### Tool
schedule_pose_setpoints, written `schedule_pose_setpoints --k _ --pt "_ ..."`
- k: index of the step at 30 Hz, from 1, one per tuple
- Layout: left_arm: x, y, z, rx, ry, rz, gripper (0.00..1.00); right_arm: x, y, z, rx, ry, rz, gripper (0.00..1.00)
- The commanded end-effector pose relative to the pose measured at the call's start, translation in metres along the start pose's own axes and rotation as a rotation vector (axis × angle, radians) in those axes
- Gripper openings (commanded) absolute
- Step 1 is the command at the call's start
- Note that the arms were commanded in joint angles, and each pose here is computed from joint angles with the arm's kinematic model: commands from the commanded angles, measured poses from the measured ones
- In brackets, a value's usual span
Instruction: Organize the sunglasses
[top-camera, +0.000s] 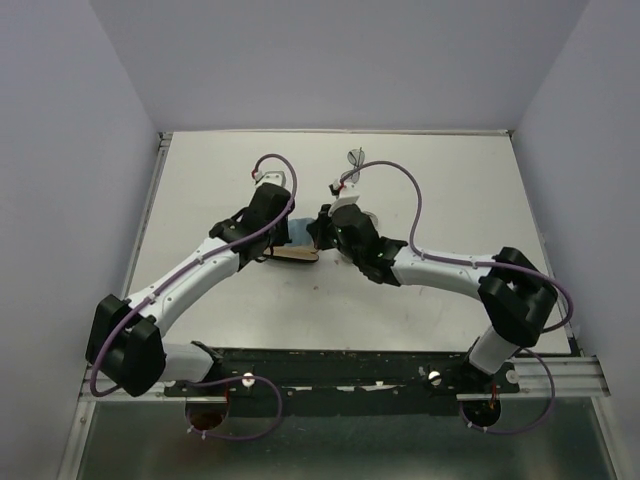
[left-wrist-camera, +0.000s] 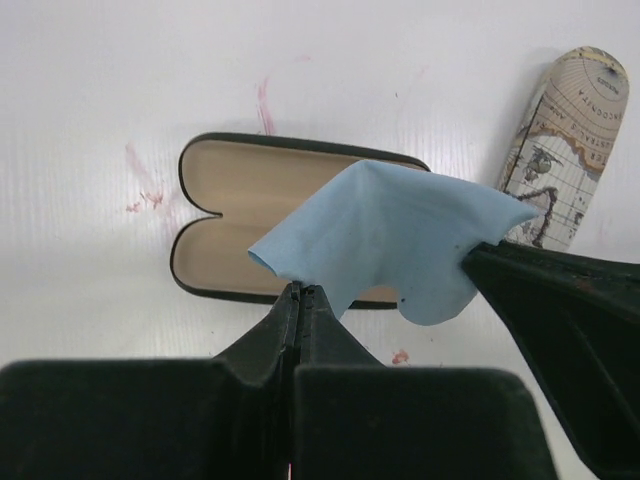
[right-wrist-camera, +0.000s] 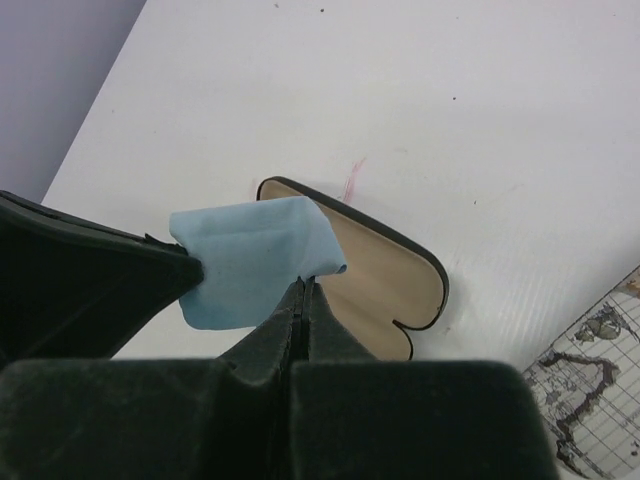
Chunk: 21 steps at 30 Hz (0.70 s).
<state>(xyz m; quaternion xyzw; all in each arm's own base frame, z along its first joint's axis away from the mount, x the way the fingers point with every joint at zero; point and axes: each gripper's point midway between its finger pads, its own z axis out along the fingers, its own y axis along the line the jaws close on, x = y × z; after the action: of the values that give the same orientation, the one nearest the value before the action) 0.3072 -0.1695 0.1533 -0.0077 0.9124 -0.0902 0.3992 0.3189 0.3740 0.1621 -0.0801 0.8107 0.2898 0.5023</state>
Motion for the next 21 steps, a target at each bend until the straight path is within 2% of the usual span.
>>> schedule_pose_setpoints --k 1,7,17,21 --pt "-0.017 0.003 0.018 0.019 0.009 0.098 0.0 -0.014 0.002 0.023 0.042 -0.078 -0.014 0.01" --pt "-0.004 0.005 0.043 0.059 0.073 0.127 0.0 0.003 -0.009 0.042 0.041 -0.017 0.0 0.01" --pt "0.013 0.022 0.064 0.014 0.141 0.151 0.0 0.039 -0.029 0.055 0.051 0.085 0.01 0.01" --pt "0.02 0.039 0.069 -0.075 0.176 0.136 0.0 0.042 -0.027 0.058 0.024 0.1 0.022 0.01"
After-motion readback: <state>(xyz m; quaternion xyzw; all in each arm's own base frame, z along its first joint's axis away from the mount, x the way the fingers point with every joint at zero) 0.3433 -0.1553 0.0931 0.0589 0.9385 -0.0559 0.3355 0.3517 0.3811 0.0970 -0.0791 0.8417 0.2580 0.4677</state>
